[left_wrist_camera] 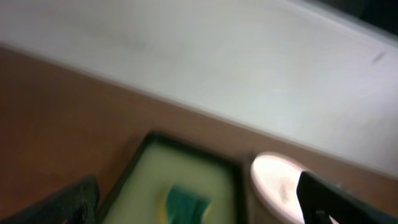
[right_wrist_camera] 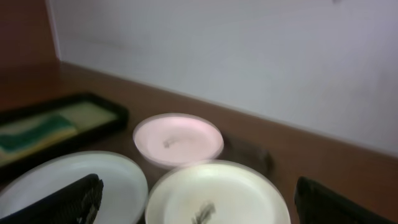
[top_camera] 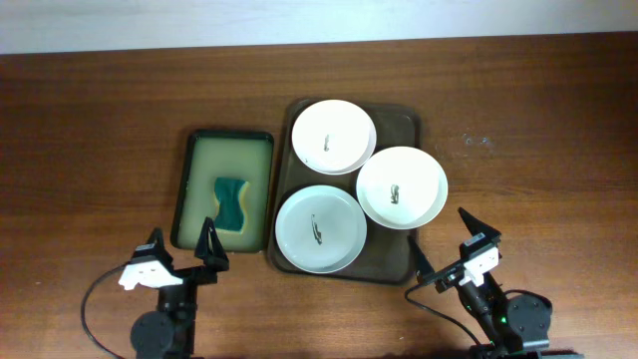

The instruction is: Clean dirty plates on tray and stack at the side

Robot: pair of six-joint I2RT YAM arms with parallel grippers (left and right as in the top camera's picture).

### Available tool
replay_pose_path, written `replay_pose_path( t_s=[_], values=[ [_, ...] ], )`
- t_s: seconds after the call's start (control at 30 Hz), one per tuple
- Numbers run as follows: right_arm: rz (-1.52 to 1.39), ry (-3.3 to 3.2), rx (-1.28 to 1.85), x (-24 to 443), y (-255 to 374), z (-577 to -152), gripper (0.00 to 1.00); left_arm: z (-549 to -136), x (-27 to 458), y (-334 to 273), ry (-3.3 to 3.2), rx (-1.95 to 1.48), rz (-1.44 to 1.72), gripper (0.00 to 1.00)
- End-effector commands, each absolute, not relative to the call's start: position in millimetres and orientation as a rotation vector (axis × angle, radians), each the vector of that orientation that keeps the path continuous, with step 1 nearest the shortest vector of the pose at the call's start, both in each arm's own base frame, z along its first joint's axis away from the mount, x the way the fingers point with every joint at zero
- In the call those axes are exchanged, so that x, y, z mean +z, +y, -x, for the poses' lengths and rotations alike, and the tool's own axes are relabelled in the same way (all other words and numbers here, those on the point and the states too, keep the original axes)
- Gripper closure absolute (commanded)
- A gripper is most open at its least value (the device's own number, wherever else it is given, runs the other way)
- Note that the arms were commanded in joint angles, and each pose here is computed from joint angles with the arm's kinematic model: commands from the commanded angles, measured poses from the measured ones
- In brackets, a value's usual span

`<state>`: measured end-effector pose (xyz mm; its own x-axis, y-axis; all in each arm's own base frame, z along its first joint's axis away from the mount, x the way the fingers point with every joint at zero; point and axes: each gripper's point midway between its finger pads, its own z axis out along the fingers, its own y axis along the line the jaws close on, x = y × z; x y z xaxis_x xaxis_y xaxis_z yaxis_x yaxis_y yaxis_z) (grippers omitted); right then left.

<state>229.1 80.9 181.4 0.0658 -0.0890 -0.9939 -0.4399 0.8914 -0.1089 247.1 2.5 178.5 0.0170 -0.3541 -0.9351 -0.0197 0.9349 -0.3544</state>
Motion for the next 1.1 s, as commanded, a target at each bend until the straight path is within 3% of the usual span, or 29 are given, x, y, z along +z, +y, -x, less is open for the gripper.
replay_pose_path(
  t_s=[0.0, 0.2, 0.4, 0.57, 0.77, 0.87, 1.0, 1.07],
  values=[
    [0.431, 1.403, 0.395, 210, 93, -220, 0.02, -243, 216, -9, 1.412, -0.321, 0.216, 0.01],
    [0.42, 1.462, 0.405, 276, 91, -207, 0.02, -243, 272, -10, 1.458, -0.319, 0.209, 0.01],
    [0.359, 1.928, 0.499, 298, 93, -248, 0.02, -295, 314, -33, 1.83, -0.359, 0.131, 0.01],
    [0.296, 2.251, 0.598, 286, 98, -283, 0.02, -327, 304, -39, 2.162, -0.38, 0.173, 0.01],
    [0.281, 2.43, 0.96, 239, 134, -303, 0.01, -336, 270, -54, 2.324, -0.475, 0.165, 0.01],
    [0.232, 2.667, 0.837, 188, 130, -296, 0.15, -331, 265, -53, 2.356, -0.473, 0.174, 0.01],
    [0.258, 3.034, 0.576, 102, 148, -263, 0.27, -326, 247, -60, 2.435, -0.477, 0.165, 0.01],
    [0.302, 3.159, 0.495, 59, 166, -256, 0.41, -323, 228, -75, 2.518, -0.465, 0.056, 0.07]
  ],
)
